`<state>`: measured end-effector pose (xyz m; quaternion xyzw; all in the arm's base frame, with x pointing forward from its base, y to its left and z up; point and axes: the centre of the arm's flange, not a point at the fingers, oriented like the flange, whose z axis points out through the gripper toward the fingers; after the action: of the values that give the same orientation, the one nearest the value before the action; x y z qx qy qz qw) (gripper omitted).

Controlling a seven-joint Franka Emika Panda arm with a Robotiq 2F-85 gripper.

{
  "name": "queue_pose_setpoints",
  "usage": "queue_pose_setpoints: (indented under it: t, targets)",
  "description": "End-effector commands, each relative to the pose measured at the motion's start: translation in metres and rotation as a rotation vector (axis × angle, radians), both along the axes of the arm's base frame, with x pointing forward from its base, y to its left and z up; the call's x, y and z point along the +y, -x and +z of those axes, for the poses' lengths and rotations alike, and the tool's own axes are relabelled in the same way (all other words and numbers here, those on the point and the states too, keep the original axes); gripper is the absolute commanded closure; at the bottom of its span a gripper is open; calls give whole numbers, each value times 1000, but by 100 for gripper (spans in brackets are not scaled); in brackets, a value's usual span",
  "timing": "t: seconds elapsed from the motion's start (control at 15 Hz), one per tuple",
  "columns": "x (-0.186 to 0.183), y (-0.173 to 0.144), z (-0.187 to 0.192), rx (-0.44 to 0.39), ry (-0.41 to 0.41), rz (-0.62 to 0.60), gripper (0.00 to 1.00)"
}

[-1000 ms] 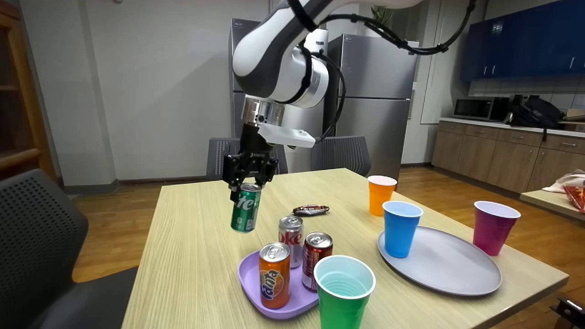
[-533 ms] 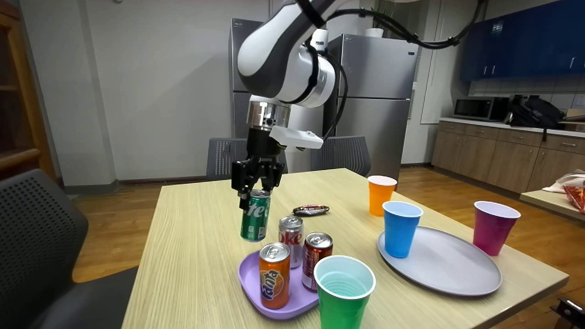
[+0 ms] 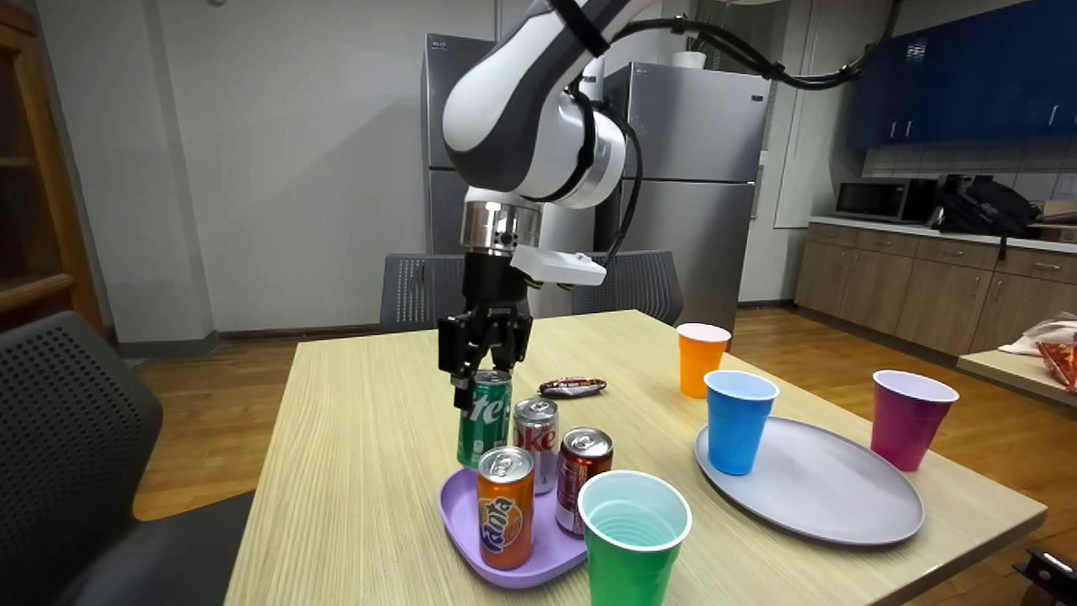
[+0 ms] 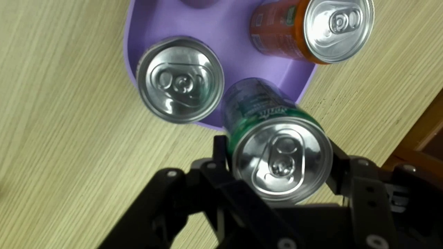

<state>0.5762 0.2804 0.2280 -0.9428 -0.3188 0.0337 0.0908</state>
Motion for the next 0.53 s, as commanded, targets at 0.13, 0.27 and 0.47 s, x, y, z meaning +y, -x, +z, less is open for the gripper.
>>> queue_pose_setpoints:
  t: [0.13,0.27,0.47]
  targets:
    - [-1,20,2,26,20,50,61]
    - [2,23,-3,21,24,42,61]
    - [5,25,-10,9,37,40,61]
